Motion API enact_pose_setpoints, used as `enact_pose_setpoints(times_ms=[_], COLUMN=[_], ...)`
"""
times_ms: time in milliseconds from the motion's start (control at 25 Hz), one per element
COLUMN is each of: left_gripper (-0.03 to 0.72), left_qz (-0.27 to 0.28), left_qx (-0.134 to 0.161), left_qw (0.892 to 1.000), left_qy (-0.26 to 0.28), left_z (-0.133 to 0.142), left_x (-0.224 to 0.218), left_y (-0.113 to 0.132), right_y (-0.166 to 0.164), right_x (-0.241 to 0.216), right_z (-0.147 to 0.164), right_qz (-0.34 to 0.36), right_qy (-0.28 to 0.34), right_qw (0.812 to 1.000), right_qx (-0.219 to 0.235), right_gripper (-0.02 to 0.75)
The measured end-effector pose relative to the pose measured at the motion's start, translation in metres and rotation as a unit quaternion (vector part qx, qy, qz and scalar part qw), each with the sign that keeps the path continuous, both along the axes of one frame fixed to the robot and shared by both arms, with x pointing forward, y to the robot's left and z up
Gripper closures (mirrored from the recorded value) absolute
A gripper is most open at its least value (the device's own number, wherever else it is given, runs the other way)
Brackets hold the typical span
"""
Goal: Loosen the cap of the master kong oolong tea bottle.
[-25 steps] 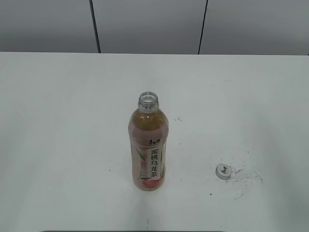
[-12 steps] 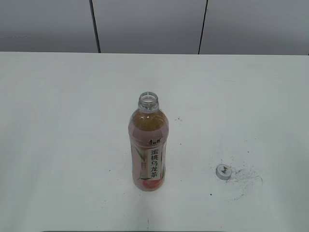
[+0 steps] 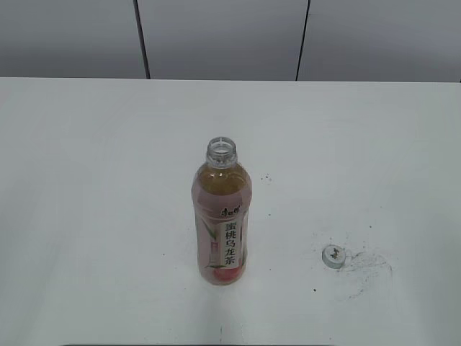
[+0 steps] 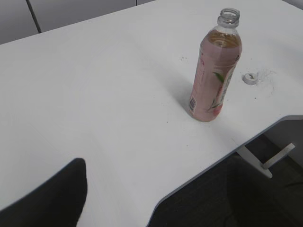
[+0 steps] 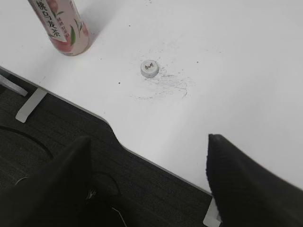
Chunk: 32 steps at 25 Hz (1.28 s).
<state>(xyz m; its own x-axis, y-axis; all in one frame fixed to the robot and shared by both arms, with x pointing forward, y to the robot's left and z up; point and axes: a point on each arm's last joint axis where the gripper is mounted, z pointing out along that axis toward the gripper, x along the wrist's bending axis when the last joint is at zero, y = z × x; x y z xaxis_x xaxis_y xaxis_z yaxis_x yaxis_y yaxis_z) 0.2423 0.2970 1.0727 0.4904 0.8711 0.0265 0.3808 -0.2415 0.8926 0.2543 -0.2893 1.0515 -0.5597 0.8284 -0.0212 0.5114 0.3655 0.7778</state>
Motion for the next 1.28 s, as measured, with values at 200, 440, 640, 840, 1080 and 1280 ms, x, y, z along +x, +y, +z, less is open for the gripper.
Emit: enact_pose_setpoints(times_ms=[200, 440, 640, 840, 1080, 1280], left_gripper=[0.153, 0.165, 0.167, 0.167, 0.176, 0.178], left_qz=[0.0, -0.001, -0.001, -0.001, 0.066, 0.159], left_qx=[0.0, -0.001, -0.001, -0.001, -0.001, -0.001], left_qw=[1.0, 1.0, 1.0, 1.0, 0.998, 0.987], left_qy=[0.0, 0.0, 0.0, 0.0, 0.0, 0.0], left_z=[0.0, 0.0, 0.0, 0.0, 0.0, 0.0], left_x=[0.0, -0.0001, -0.0001, -0.0001, 0.0003, 0.0007], left_y=[-0.0001, -0.0001, -0.0001, -0.0001, 0.0003, 0.0011], right_y=[0.0, 0.0, 0.0, 0.0, -0.0022, -0.0069], right_x=[0.0, 0.0, 0.0, 0.0, 0.0013, 0.0028], right_z=[0.0, 0.0, 0.0, 0.0001, 0.0001, 0.0001], right_qz=[0.001, 0.001, 0.001, 0.001, -0.068, -0.199], right_qy=[-0.001, -0.001, -0.001, -0.001, -0.001, -0.001], right_qw=[1.0, 1.0, 1.0, 1.0, 0.998, 0.98], right_qx=[-0.001, -0.001, -0.001, -0.001, -0.001, -0.001], right_gripper=[0.174, 0.174, 0.174, 0.174, 0.174, 0.174])
